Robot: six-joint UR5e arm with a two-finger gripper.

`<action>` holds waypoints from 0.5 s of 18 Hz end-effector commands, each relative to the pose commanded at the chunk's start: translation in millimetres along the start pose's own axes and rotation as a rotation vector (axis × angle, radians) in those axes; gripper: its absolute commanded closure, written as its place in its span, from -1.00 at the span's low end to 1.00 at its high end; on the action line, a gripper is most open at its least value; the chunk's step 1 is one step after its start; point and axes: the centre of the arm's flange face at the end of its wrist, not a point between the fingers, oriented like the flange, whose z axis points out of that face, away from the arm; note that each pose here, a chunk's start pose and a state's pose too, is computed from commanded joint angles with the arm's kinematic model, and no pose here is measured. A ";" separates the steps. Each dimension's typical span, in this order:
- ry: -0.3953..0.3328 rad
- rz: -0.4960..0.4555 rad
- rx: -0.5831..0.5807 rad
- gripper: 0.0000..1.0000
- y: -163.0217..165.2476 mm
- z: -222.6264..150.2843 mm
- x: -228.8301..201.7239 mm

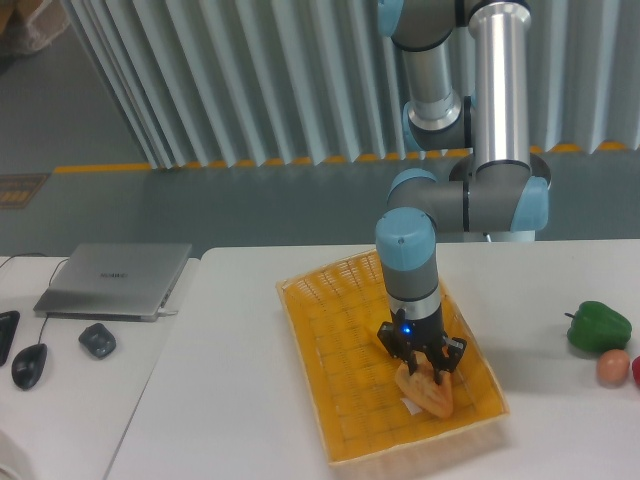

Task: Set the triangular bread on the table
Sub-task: 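Close the gripper on the triangular bread and lift it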

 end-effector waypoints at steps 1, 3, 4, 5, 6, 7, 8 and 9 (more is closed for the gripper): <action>0.000 0.000 0.005 0.44 0.5 -3.0 -0.8; 0.007 -0.008 0.005 0.44 3.0 -9.1 -8.6; 0.024 -0.006 0.004 0.45 5.5 -19.1 -16.6; 0.038 0.001 0.004 0.45 5.8 -25.4 -18.3; 0.050 0.027 -0.010 0.45 7.4 -30.4 -25.3; 0.057 0.046 -0.011 0.45 7.8 -41.3 -28.8; 0.059 0.055 -0.020 0.45 8.2 -46.1 -30.0; 0.057 0.069 -0.007 0.46 9.3 -57.3 -33.6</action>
